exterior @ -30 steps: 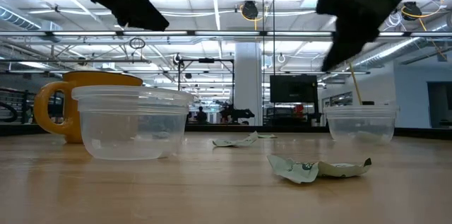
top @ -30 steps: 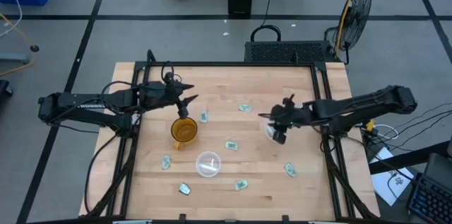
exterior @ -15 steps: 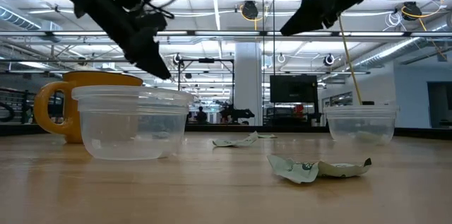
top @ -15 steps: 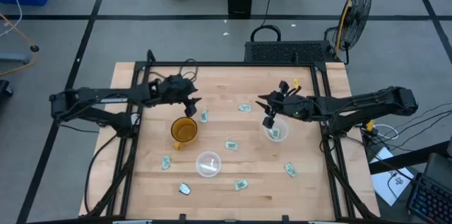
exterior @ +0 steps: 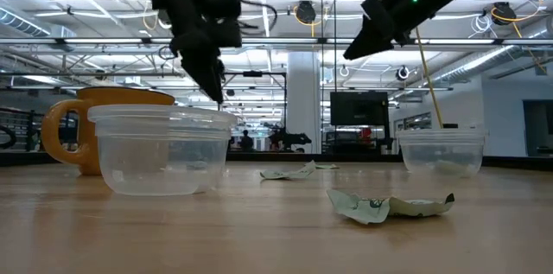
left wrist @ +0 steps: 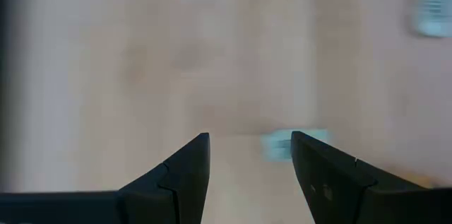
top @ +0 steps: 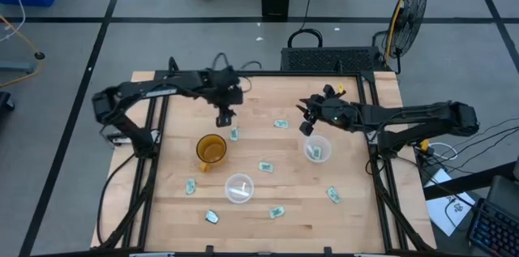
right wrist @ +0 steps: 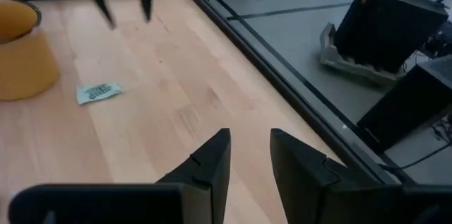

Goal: Pick and place Stevia / Truvia into bins
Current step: Put the white stevia packet into the left transparent container

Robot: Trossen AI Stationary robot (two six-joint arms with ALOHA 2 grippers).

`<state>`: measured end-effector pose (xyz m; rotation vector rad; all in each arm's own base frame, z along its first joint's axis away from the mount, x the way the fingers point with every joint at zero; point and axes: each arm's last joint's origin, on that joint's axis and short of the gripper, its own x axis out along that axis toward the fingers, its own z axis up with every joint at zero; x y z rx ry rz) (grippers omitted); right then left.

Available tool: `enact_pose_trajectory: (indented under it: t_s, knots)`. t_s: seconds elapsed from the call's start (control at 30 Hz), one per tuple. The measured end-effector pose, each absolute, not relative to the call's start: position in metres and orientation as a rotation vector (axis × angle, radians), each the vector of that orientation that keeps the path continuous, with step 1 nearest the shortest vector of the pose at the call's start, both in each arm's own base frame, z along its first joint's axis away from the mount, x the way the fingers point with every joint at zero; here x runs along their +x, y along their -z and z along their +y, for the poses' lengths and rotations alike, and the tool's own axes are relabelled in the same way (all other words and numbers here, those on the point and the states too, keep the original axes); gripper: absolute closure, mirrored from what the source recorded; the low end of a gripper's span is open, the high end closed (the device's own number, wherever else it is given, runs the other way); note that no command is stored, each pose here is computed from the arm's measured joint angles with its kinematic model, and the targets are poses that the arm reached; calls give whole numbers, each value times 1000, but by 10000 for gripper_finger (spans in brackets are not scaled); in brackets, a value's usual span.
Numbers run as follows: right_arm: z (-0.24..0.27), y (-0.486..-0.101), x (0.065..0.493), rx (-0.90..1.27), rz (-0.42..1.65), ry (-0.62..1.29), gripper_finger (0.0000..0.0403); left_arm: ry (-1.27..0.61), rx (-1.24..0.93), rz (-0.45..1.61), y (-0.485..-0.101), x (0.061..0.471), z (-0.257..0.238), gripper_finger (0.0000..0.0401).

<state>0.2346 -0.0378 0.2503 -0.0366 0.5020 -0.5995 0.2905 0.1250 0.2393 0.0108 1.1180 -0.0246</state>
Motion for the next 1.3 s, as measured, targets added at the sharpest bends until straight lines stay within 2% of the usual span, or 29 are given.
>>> enact_pose_trajectory:
  t_s: [0.13, 0.33, 0.43, 0.57, 0.83, 1.3]
  knots:
    - [-36, -236, 236, -44, 552, 567, 310, 110, -46, 1190, -210, 306, 118, 197]
    - [-34, -208, 226, -44, 642, 514, 310, 46, 96, 1353, -180, 317, 111, 197]
    - [-34, -200, 222, -57, 669, 513, 310, 38, 69, 1376, -172, 319, 110, 197]
    - [-35, -200, 222, -97, 671, 504, 310, 43, -17, 1381, -164, 322, 109, 197]
    - [-36, -214, 231, -125, 509, 496, 310, 40, -114, 1389, -156, 324, 109, 197]
    - [-36, -216, 232, -111, 486, 499, 310, 29, -113, 1402, -152, 321, 117, 197]
